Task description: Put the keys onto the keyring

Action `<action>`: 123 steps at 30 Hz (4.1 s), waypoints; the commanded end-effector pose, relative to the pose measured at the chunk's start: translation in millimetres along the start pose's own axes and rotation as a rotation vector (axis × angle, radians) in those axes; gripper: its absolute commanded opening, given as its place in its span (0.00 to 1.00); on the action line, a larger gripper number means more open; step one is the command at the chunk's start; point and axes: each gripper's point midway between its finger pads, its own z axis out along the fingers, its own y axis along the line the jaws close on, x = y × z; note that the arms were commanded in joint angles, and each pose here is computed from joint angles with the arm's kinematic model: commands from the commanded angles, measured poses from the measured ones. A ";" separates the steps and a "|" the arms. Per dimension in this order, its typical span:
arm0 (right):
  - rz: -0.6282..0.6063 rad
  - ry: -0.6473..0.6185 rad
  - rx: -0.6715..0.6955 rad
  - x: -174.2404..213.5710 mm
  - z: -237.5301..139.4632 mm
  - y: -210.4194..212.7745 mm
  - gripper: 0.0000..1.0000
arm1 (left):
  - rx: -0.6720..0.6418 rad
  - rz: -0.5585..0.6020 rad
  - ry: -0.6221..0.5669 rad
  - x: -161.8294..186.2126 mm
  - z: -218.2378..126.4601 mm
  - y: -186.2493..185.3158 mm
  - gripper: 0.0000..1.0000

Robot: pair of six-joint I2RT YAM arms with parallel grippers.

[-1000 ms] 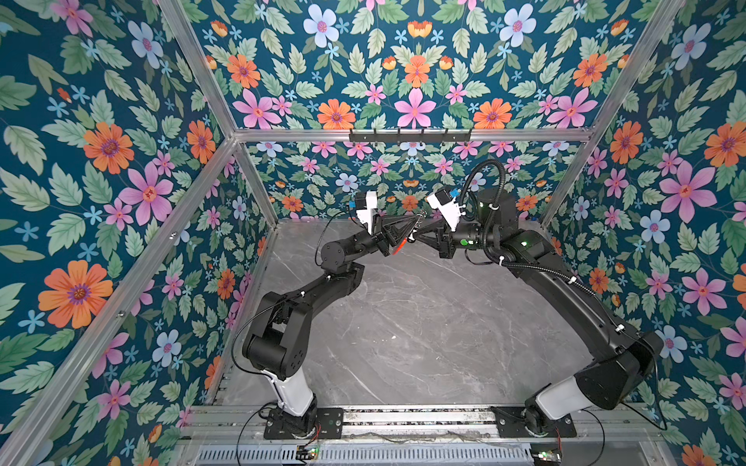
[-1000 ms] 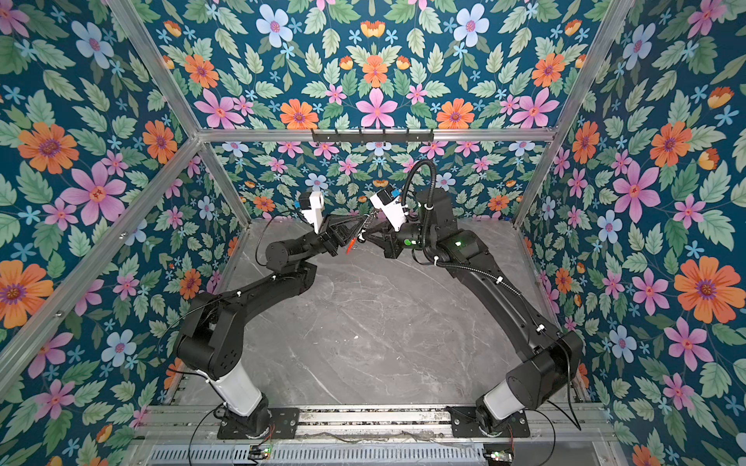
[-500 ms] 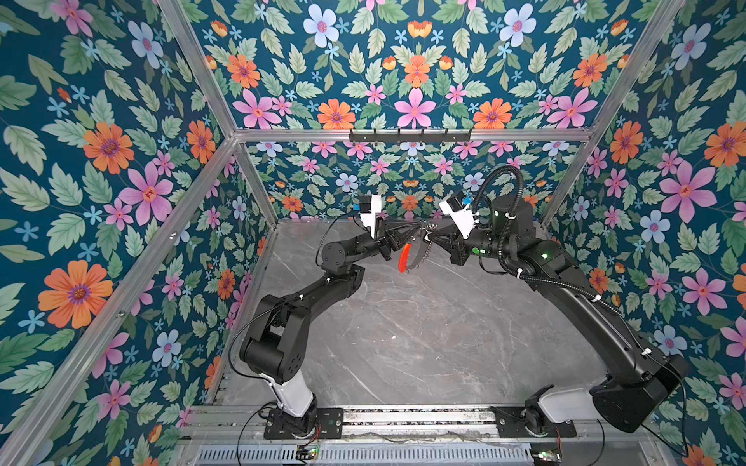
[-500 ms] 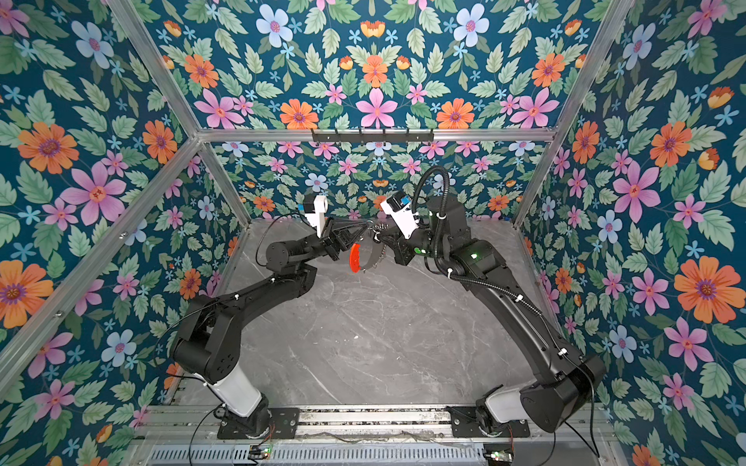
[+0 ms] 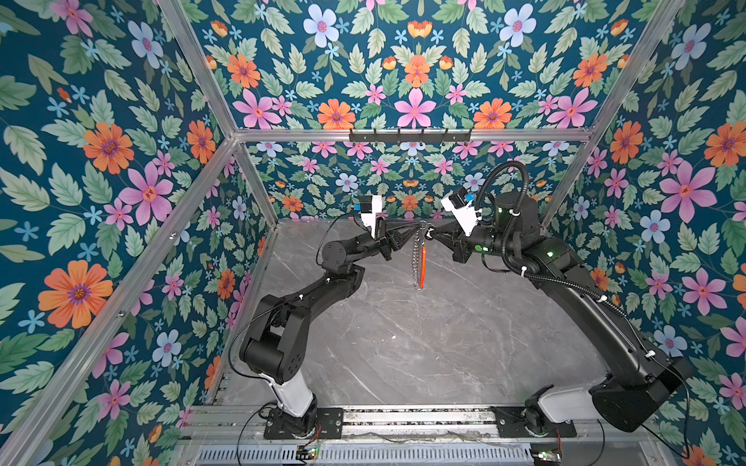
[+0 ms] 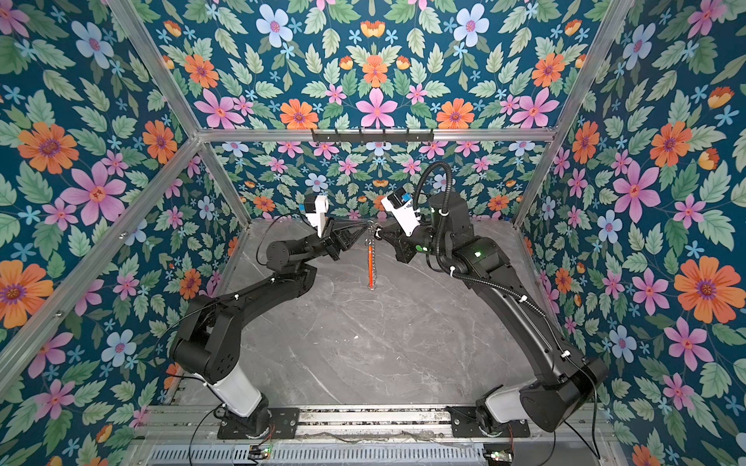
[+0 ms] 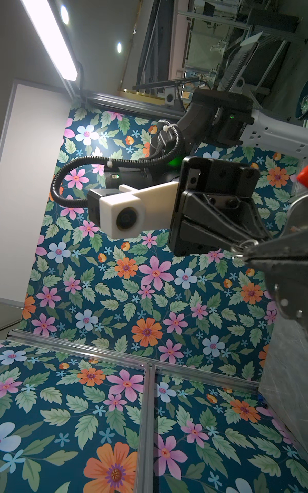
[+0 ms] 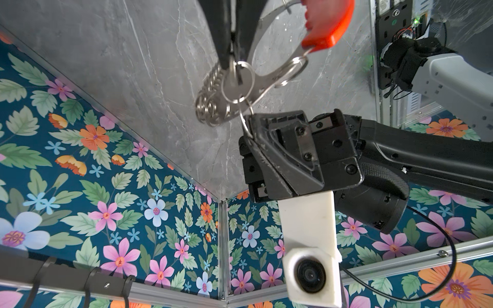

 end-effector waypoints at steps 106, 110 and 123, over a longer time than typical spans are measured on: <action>0.464 -0.062 0.559 103.1 -59.4 -147.2 0.47 | -0.423 -0.175 0.259 277.4 -85.9 134.5 0.00; 0.474 -0.039 0.569 113.0 -54.3 -152.0 0.47 | -0.486 -0.180 0.285 279.8 -105.5 140.4 0.14; 0.778 0.073 1.184 254.5 -146.6 -218.7 0.99 | -1.218 0.327 0.685 175.9 -221.1 135.7 1.00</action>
